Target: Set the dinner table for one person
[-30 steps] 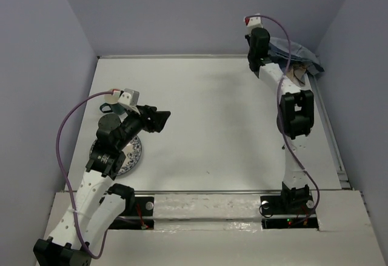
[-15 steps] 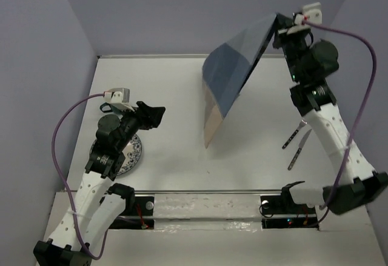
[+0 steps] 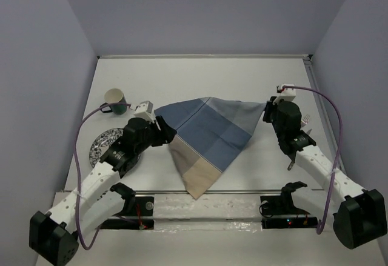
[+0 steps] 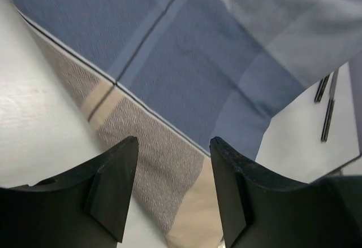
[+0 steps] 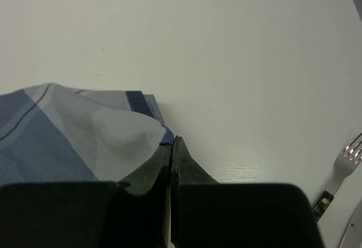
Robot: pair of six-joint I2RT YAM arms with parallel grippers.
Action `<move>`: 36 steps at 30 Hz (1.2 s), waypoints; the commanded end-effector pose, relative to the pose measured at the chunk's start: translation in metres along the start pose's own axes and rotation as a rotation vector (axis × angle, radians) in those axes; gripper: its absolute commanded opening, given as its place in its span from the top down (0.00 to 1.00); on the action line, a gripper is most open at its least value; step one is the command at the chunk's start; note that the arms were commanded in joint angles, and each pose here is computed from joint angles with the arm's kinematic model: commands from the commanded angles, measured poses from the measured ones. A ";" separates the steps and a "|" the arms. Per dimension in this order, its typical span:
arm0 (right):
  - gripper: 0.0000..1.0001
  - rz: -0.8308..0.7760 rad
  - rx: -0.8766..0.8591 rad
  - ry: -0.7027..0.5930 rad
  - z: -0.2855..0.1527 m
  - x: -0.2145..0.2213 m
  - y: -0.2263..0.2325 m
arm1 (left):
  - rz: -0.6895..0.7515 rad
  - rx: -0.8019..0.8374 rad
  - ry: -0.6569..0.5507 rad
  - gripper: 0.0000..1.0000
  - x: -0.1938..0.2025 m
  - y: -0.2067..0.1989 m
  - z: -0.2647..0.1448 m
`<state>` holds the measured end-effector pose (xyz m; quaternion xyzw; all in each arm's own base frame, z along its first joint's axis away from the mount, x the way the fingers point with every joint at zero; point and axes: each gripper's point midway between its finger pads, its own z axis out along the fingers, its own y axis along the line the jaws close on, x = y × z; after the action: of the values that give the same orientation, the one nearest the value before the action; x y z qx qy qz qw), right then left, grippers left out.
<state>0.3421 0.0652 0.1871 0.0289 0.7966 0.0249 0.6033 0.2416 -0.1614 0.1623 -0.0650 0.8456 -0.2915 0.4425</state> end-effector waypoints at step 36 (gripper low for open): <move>1.00 0.184 -0.047 -0.129 -0.008 -0.052 0.014 | 0.104 -0.361 -0.192 0.09 -0.100 0.036 0.140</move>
<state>0.3414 0.0714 0.2241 0.0832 0.7648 0.0810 0.6337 0.4547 -0.1711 0.1472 -0.1307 0.8417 -0.1163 0.5108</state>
